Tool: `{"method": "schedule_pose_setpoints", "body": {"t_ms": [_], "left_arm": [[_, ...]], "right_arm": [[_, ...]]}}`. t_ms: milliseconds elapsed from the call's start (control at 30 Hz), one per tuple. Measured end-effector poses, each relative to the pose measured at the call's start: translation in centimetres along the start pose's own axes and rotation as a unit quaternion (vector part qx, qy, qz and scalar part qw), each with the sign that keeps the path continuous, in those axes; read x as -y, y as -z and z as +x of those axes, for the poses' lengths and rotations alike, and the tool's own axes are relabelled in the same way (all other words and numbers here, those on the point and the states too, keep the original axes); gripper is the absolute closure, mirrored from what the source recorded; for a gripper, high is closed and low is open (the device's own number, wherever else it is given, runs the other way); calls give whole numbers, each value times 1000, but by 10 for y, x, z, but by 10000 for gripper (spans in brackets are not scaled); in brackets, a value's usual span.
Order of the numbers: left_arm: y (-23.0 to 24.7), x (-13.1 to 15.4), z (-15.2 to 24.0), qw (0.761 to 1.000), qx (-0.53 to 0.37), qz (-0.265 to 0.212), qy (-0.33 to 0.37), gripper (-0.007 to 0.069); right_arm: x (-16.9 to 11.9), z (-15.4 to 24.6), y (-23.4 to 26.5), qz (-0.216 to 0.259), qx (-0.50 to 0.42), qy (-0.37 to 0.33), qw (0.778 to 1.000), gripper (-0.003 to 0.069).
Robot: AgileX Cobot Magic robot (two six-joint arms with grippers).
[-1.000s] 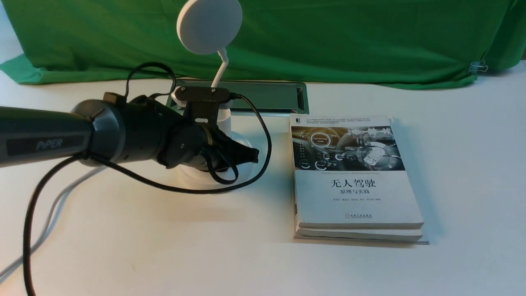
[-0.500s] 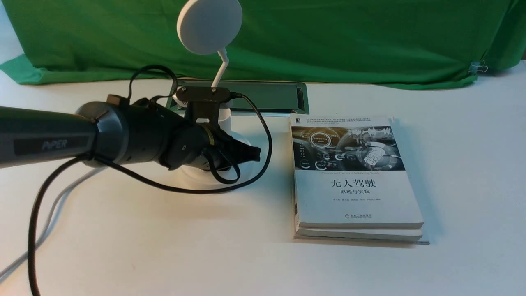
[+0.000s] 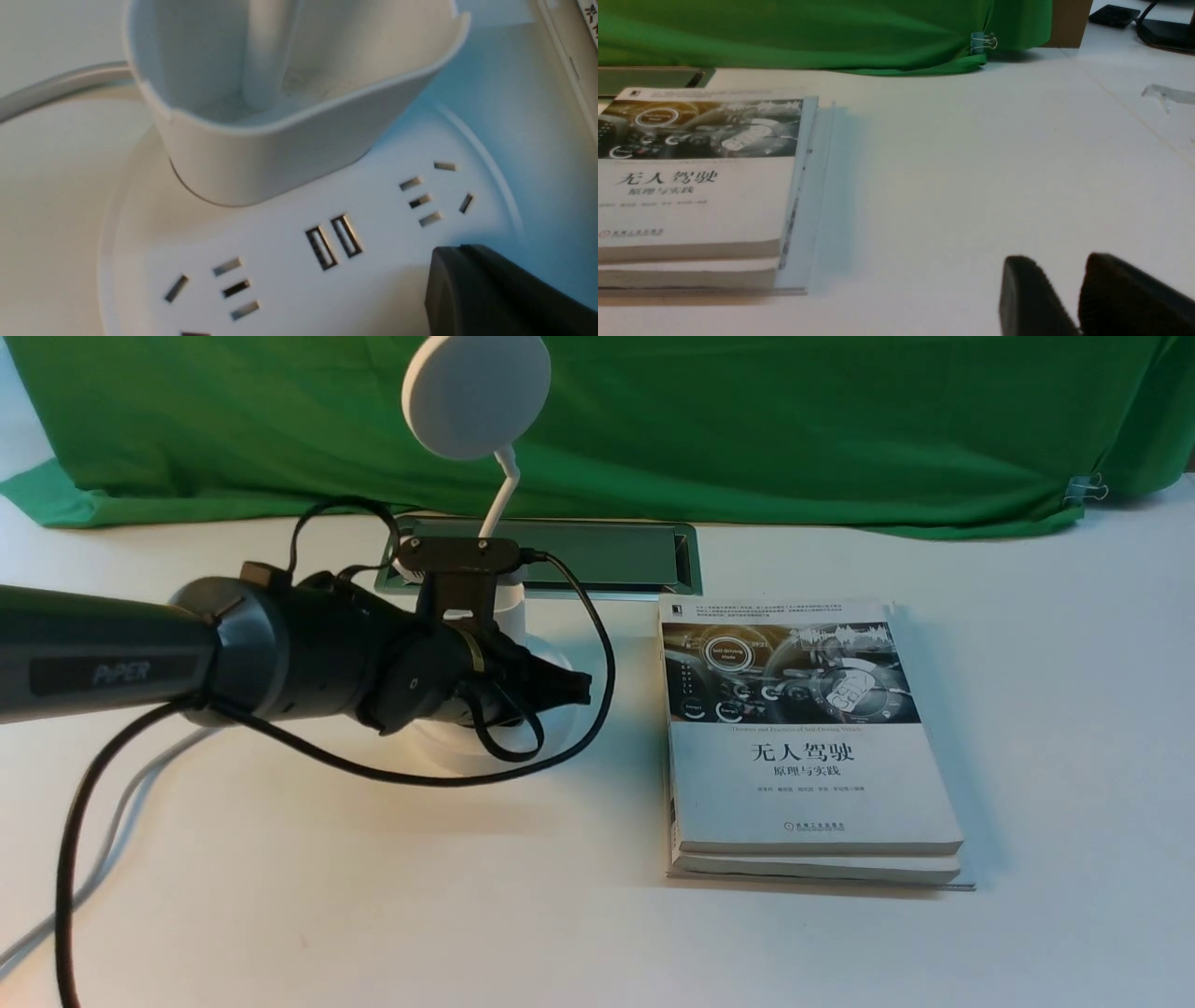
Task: Turn on the desk lamp on the white desktop with your hand.
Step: 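Press the power button on the lamp base to turn the lamp on with the left gripper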
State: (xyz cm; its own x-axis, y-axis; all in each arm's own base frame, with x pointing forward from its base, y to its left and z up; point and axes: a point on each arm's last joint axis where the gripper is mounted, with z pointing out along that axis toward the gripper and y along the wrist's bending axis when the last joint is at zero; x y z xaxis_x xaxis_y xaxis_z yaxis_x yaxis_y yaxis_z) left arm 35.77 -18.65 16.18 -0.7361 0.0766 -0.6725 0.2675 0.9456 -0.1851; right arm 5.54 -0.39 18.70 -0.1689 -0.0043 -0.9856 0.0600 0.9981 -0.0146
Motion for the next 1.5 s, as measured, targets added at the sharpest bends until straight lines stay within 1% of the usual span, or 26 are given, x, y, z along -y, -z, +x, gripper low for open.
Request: {"method": "schedule_pose_setpoints", "body": {"t_ms": [267, 567, 767, 933, 1100, 1233, 1333, 1367, 1400, 1467, 1500], "left_arm": [[0, -3, 15, 999, 35, 18, 17, 624], [5, -3, 16, 998, 47, 23, 24, 624], [15, -3, 9, 1000, -2, 0, 22, 624], [18, 0, -4, 1000, -13, -8, 6, 624], [23, 0, -5, 1000, -27, -12, 0, 624], [45, -1, -3, 996, -81, -30, -24, 624], [70, 0, -7, 994, -103, -31, -35, 624], [90, 2, -12, 994, -102, -25, -37, 624], [99, 4, -14, 994, -98, -20, -41, 624], [145, 9, -24, 997, -61, 7, -42, 624], [150, 10, -25, 997, -56, 10, -42, 624]], "right_arm": [[0, 0, 0, 0, 0, 0, 1000, 418], [0, 0, 0, 0, 0, 0, 1000, 418], [0, 0, 0, 0, 0, 0, 1000, 418], [0, 0, 0, 0, 0, 0, 1000, 418], [0, 0, 0, 0, 0, 0, 1000, 418], [0, 0, 0, 0, 0, 0, 1000, 418], [0, 0, 0, 0, 0, 0, 1000, 418], [0, 0, 0, 0, 0, 0, 1000, 418], [0, 0, 0, 0, 0, 0, 1000, 418], [0, 0, 0, 0, 0, 0, 1000, 418], [0, 0, 0, 0, 0, 0, 1000, 418]]}}
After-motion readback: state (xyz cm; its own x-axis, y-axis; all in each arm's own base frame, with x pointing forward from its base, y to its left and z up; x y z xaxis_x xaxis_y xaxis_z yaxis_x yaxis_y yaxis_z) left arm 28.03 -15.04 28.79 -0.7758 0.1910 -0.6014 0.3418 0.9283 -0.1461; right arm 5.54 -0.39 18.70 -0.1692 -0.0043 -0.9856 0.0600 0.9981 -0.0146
